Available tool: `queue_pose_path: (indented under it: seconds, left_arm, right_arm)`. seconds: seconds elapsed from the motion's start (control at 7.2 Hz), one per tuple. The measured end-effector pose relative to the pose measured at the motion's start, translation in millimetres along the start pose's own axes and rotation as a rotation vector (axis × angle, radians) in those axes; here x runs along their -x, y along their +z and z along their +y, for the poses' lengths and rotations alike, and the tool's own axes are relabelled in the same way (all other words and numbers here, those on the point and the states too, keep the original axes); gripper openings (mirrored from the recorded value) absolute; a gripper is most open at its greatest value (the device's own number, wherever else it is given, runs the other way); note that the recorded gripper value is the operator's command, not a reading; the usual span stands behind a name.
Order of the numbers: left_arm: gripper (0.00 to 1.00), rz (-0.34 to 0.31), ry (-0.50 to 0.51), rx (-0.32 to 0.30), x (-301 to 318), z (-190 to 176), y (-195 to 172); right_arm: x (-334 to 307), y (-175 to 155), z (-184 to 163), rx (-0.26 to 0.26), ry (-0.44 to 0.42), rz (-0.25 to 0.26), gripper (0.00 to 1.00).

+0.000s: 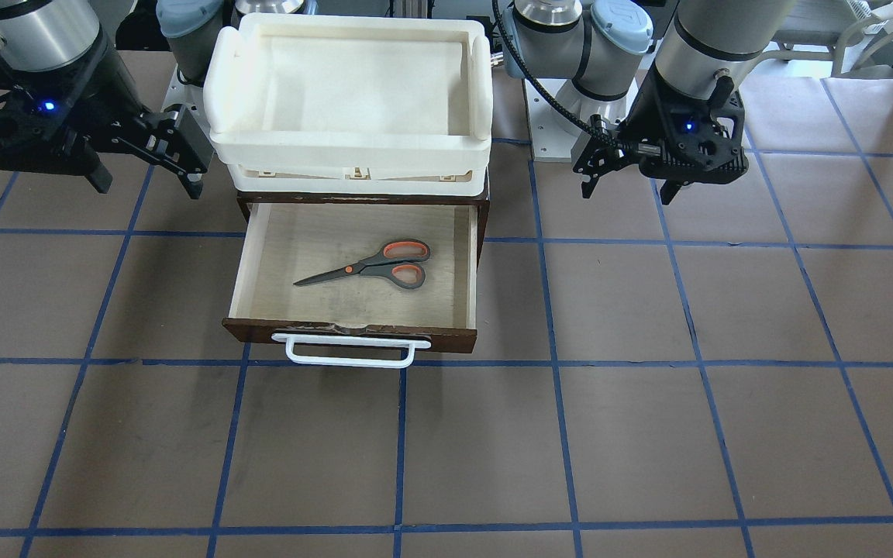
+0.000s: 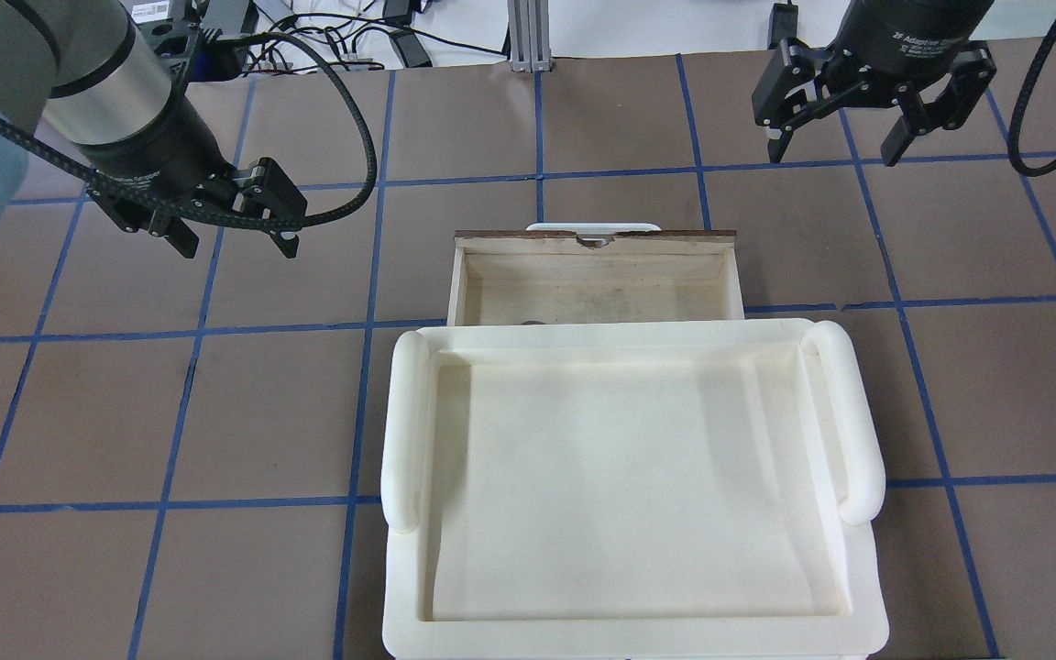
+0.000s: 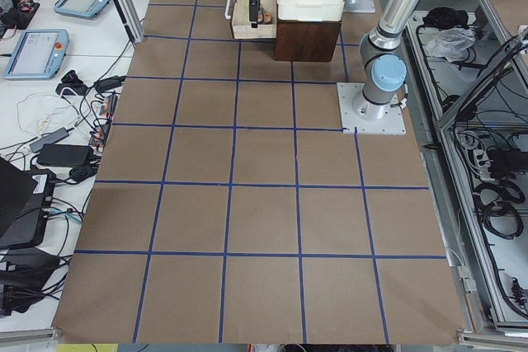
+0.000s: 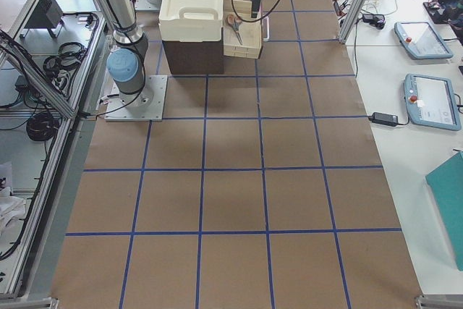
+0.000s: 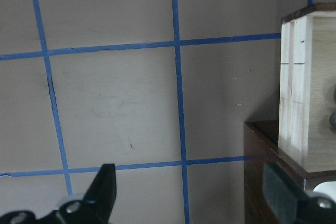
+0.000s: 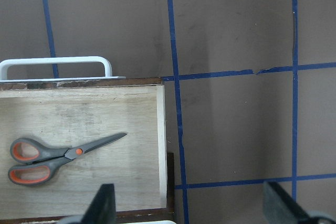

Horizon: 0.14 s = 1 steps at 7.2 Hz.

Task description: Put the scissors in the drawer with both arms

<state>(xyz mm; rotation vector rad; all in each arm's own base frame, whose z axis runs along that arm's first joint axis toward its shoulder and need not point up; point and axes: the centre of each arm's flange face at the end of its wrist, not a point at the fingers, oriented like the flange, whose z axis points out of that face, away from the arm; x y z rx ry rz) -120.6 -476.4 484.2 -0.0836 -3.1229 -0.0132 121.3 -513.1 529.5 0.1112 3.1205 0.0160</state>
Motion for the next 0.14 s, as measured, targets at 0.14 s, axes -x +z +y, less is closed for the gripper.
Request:
queue_pose_path:
  seconds: [0.14]
  left_arm:
    - [1.0,0.001,-0.004,0.001,-0.4,0.7,0.5]
  right_arm:
    - [0.0,0.0,0.0,0.0,0.0,0.0,1.0]
